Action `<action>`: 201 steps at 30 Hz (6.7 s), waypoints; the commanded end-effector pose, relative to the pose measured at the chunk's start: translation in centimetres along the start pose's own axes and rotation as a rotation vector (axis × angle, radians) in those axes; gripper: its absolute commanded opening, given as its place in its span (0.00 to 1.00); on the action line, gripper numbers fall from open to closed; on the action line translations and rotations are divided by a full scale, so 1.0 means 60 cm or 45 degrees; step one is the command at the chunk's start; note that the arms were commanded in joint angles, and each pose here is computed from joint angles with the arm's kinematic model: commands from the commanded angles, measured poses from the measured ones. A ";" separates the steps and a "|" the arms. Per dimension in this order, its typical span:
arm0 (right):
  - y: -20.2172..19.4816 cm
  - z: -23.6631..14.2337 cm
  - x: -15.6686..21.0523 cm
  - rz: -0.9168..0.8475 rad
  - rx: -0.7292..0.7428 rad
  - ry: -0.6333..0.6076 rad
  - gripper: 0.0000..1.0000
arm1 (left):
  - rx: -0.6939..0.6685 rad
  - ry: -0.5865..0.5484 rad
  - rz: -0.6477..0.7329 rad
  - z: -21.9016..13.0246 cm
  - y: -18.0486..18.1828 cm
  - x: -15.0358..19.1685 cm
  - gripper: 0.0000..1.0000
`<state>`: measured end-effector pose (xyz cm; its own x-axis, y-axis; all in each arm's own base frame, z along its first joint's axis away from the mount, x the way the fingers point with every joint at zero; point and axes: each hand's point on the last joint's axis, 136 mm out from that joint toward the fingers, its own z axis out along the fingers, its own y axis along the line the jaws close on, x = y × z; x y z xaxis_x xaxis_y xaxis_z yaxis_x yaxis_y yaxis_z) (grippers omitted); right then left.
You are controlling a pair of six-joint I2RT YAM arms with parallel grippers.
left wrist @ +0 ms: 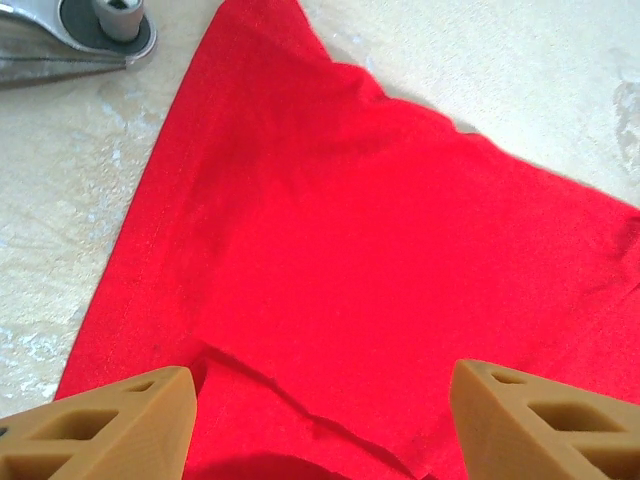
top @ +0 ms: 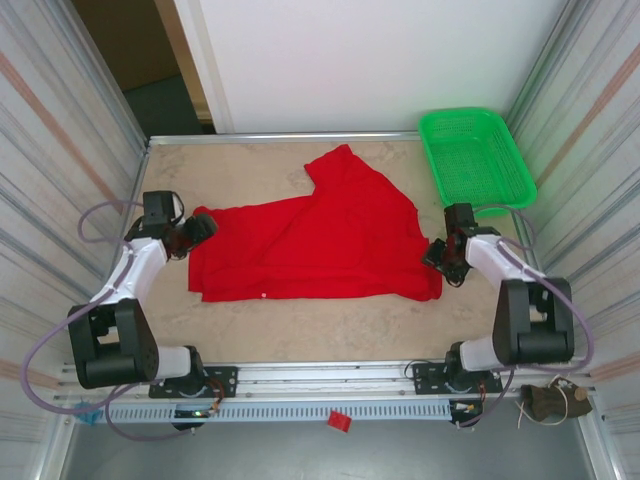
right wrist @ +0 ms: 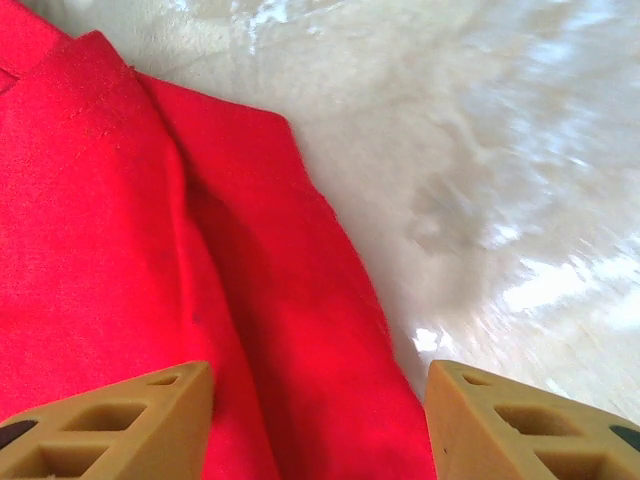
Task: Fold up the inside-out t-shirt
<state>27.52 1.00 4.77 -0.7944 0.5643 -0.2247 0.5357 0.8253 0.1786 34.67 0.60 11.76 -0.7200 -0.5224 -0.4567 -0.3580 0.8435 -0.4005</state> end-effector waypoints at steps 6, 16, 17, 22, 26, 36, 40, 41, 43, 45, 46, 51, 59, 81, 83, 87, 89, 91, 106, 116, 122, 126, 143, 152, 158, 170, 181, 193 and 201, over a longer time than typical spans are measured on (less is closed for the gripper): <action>0.100 -0.111 -0.091 -0.096 -0.197 -0.200 0.57 | -0.001 -0.044 0.075 0.015 -0.024 -0.082 0.72; 0.348 -0.090 -0.257 -0.399 -0.320 -0.164 0.59 | -0.166 0.053 0.091 0.131 -0.012 -0.154 0.75; 0.371 -0.090 -0.280 -0.402 -0.345 -0.186 0.59 | -0.180 0.061 0.088 0.140 -0.010 -0.156 0.75; 0.452 -0.052 -0.349 -0.431 -0.439 -0.247 0.66 | -0.201 0.112 0.056 0.183 -0.008 -0.151 0.76; 0.500 -0.019 -0.383 -0.449 -0.515 -0.287 0.76 | -0.210 0.156 0.037 0.205 -0.003 -0.135 0.76; 0.562 0.069 -0.405 -0.420 -0.633 -0.370 0.84 | -0.205 0.181 0.037 0.225 0.003 -0.128 0.77; 0.573 0.116 -0.400 -0.377 -0.659 -0.356 0.83 | -0.190 0.185 0.030 0.227 0.001 -0.126 0.77; 0.577 0.129 -0.395 -0.366 -0.666 -0.342 0.83 | -0.186 0.186 0.028 0.229 0.001 -0.125 0.77; 0.587 0.148 -0.380 -0.374 -0.683 -0.315 0.82 | -0.186 0.193 0.026 0.232 0.001 -0.123 0.77; 0.604 0.160 -0.362 -0.408 -0.706 -0.302 0.82 | -0.191 0.196 0.024 0.235 0.004 -0.123 0.77; 0.612 0.164 -0.355 -0.427 -0.714 -0.303 0.81 | -0.193 0.197 0.026 0.236 0.004 -0.124 0.77; 0.634 0.185 -0.334 -0.445 -0.753 -0.296 0.81 | -0.216 0.207 0.024 0.240 0.013 -0.122 0.77; 0.647 0.212 -0.322 -0.397 -0.813 -0.255 0.71 | -0.251 0.206 0.002 0.237 0.034 -0.127 0.78; 0.640 0.138 -0.338 -0.395 -0.874 -0.221 0.00 | -0.237 0.276 0.026 0.274 0.021 -0.137 0.52; 0.637 0.131 -0.338 -0.396 -0.877 -0.218 0.00 | -0.221 0.280 0.036 0.275 0.012 -0.137 0.37; 0.638 0.103 -0.343 -0.401 -0.910 -0.218 0.00 | -0.203 0.262 0.061 0.269 -0.002 -0.138 0.00; 0.639 0.082 -0.350 -0.394 -0.939 -0.226 0.00 | -0.197 0.247 0.069 0.261 -0.006 -0.143 0.00; 0.642 0.055 -0.360 -0.386 -0.976 -0.241 0.00 | -0.199 0.225 0.081 0.247 -0.010 -0.151 0.00; 0.588 -0.117 -0.325 -0.433 -1.065 -0.294 0.00 | -0.109 0.073 0.069 0.132 -0.031 -0.141 0.00; 0.475 -0.153 -0.198 -0.421 -1.011 -0.279 0.00 | -0.103 0.031 -0.009 0.090 -0.001 -0.093 0.00; 0.403 -0.168 -0.115 -0.424 -0.940 -0.297 0.00 | -0.113 0.012 -0.085 0.073 0.029 -0.068 0.00; 0.360 -0.173 -0.074 -0.428 -0.878 -0.326 0.00 | -0.111 0.016 -0.109 0.071 0.041 -0.056 0.00; 0.202 -0.170 0.022 -0.361 -0.668 -0.351 0.00 | -0.108 0.002 -0.234 0.050 0.073 -0.010 0.00; 0.141 -0.102 0.069 -0.297 -0.534 -0.262 0.47 | -0.119 0.077 -0.263 0.072 0.088 0.020 0.19; 0.157 -0.138 0.036 -0.333 -0.544 -0.332 0.56 | -0.112 0.047 -0.247 0.053 0.084 0.019 0.35; 0.173 -0.041 0.034 -0.430 -0.373 -0.066 0.57 | -0.043 0.030 -0.083 0.025 0.025 0.018 0.51; 0.155 0.005 0.079 -0.426 -0.338 0.041 0.52 | -0.021 0.138 -0.019 0.069 -0.004 0.054 0.54; 0.129 -0.027 0.074 -0.420 -0.274 -0.053 0.60 | 0.002 0.108 -0.011 0.059 -0.017 0.049 0.54; 0.108 -0.019 0.076 -0.395 -0.225 -0.038 0.59 | 0.025 0.104 -0.003 0.056 -0.031 0.049 0.55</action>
<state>28.07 9.85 7.37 -0.8903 0.2727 -0.3647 0.1639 0.9391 0.3022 34.22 -2.55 6.37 -0.7844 -0.5159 -0.3443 -0.3806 0.8387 -0.3896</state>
